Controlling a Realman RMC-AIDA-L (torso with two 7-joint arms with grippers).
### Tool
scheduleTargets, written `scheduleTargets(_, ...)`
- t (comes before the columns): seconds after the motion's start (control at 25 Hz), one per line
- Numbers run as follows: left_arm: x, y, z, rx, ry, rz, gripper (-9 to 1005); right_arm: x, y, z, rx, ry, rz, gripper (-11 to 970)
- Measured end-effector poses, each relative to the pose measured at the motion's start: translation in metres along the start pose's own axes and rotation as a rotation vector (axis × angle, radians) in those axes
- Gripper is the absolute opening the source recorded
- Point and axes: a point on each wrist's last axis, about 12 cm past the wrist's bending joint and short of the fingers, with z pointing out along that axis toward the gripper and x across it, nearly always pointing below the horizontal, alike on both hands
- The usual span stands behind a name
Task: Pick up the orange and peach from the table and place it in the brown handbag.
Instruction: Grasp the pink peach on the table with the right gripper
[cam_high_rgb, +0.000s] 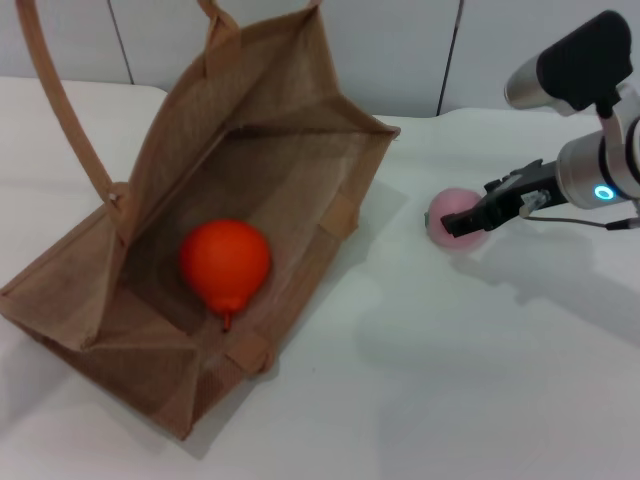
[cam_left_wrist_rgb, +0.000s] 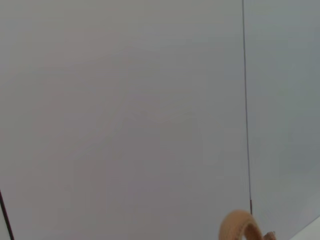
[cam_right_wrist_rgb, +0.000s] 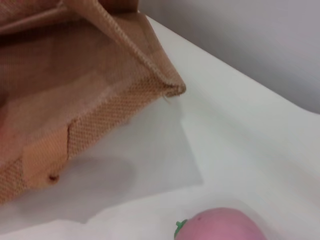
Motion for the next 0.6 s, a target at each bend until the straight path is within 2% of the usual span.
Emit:
scheduleTargets(0.24, -0.0007, 0.0, 0.0023, 0.006, -0.001, -0.002, 120, 0.0047, 0.0009, 0.0053, 0.0, 0.01, 0.015, 843)
scheduleTargets(0.6, -0.0039, -0.0027, 0.0081, 0.026, 0.005, 0.01, 120, -0.0002, 0.0036, 0.0082, -0.006, 0.004, 0.016, 809)
